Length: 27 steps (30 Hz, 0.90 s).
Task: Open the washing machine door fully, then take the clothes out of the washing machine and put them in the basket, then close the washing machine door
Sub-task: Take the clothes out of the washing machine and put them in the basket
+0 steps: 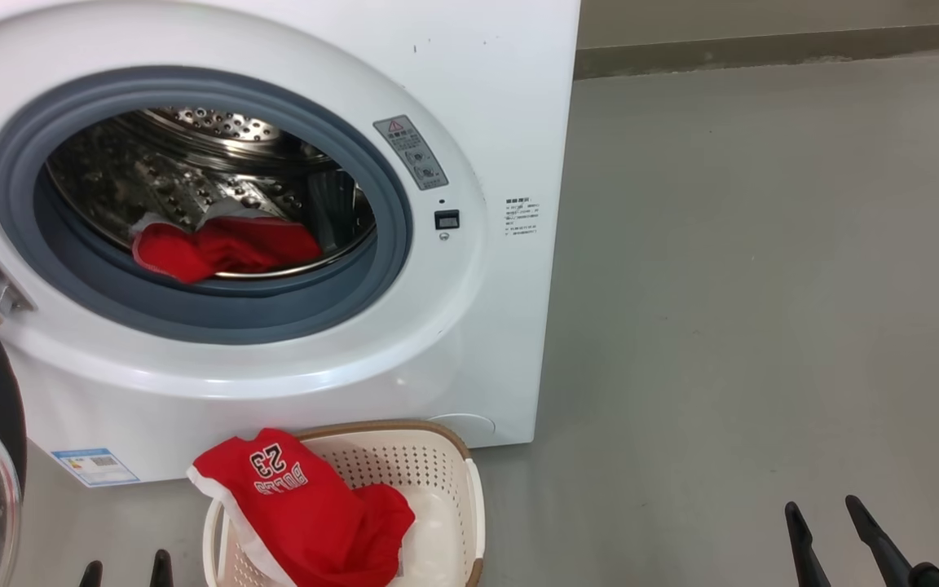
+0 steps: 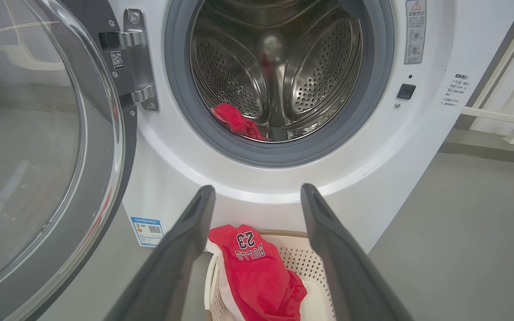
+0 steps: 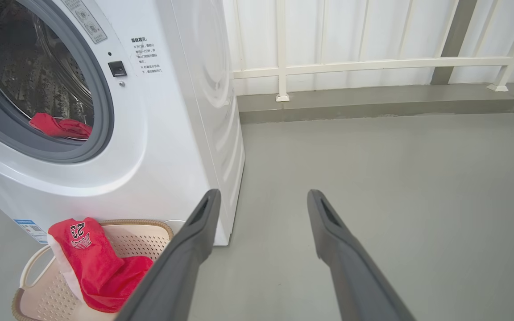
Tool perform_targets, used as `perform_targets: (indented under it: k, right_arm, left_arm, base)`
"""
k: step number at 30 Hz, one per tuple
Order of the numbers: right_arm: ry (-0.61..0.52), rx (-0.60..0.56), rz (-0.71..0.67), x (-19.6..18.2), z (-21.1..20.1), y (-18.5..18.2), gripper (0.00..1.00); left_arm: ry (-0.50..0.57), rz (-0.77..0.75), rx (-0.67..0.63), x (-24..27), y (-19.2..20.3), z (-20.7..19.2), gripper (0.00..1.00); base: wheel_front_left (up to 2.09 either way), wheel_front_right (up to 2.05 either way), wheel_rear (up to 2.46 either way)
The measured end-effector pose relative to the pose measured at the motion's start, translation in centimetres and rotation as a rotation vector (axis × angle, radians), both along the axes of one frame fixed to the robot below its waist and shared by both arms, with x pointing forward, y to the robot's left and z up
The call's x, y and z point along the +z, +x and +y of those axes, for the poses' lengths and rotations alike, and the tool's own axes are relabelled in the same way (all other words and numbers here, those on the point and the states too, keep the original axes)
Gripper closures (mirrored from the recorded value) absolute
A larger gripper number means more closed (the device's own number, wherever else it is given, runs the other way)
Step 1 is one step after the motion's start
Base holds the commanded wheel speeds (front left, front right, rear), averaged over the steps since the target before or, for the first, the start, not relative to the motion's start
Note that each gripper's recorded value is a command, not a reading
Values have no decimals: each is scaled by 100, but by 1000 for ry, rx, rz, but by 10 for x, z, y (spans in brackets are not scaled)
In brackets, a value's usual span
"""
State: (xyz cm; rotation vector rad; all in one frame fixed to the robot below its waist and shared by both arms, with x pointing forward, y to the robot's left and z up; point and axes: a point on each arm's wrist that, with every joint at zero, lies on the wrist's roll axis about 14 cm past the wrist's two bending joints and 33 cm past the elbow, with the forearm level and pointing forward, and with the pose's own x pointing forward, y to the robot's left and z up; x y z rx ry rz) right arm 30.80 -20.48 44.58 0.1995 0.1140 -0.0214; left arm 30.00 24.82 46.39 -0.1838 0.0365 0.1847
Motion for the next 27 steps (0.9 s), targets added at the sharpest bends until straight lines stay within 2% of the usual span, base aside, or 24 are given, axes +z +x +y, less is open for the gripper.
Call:
perform_targets:
  k: [13,27]
  right_arm:
    - [10,-4,18,-5,2,4,0]
    - [40,16,12,-8,17,49,0]
  left_arm:
    - [12,21,-37,-5,10,-11,0]
    - [184,19,-163,-2,129,-32,0]
  base:
    - [0,0,0]
    - [0,0,0]
